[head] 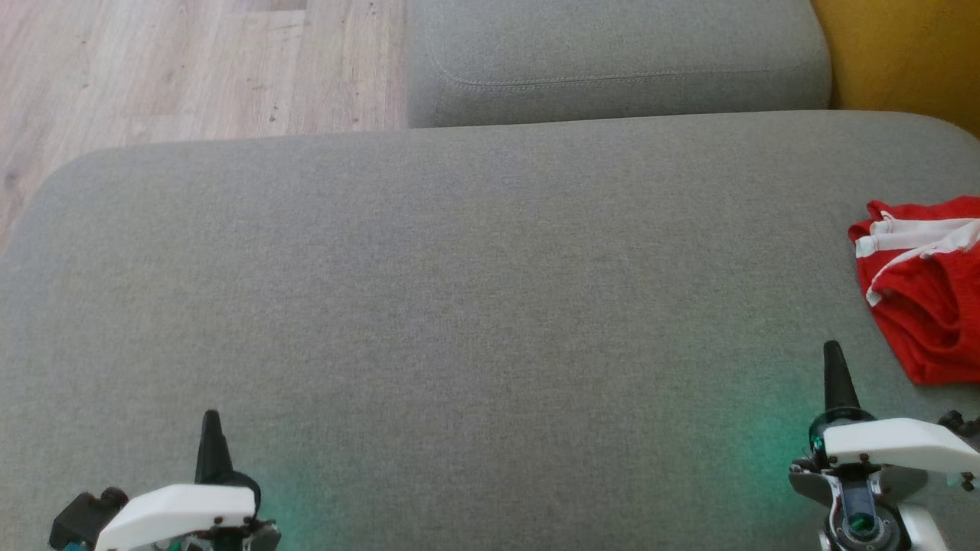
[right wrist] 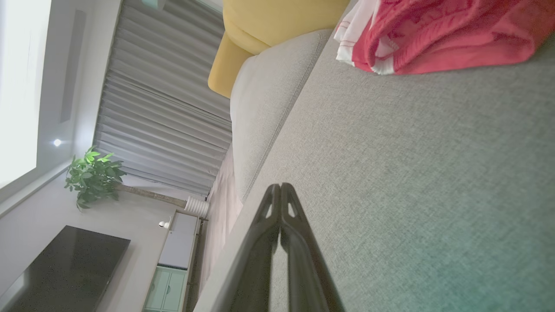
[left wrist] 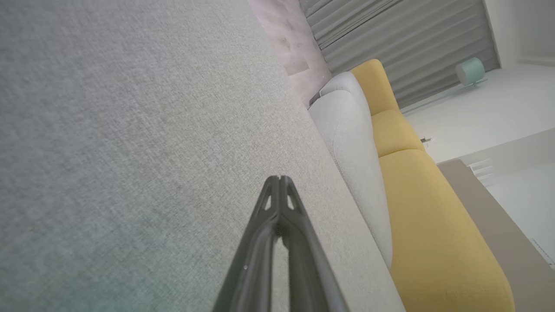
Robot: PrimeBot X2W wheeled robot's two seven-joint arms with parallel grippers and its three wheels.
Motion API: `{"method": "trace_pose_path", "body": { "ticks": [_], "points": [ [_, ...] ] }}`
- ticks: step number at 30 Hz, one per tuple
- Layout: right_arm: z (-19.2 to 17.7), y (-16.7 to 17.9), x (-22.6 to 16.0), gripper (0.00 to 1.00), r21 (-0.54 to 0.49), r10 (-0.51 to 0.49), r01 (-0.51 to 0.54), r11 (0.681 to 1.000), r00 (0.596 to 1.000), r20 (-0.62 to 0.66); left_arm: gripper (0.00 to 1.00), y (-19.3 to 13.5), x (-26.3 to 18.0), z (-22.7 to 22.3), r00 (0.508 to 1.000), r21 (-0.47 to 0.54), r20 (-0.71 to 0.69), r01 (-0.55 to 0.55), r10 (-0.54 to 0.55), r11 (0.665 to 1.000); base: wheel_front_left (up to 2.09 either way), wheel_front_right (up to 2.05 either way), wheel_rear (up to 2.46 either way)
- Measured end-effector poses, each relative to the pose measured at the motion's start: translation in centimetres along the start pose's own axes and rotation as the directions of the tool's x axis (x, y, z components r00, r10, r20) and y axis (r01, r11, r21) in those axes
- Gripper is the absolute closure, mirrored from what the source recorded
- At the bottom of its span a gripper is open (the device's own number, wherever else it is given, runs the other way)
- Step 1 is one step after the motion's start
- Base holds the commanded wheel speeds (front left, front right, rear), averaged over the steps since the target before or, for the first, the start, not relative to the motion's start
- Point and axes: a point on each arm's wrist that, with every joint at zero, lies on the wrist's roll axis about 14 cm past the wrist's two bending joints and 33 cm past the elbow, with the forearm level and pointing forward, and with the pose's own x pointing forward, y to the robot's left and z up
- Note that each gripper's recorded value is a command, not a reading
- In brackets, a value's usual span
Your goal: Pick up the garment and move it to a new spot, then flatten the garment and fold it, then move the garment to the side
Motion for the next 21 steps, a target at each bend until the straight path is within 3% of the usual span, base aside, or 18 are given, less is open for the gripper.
{"method": "trace_pose_path", "body": {
  "ticks": [21],
  "points": [
    [1.5, 1.1, 0.0, 1.00, 0.235, 0.041, -0.046, 0.971, 0.999, 0.029, 1.00, -1.9, 0.6, 1.0, 0.997, -0.228, 0.009, 0.073, -0.073, 0.971, 0.00, 0.00, 0.00]
  ]
}}
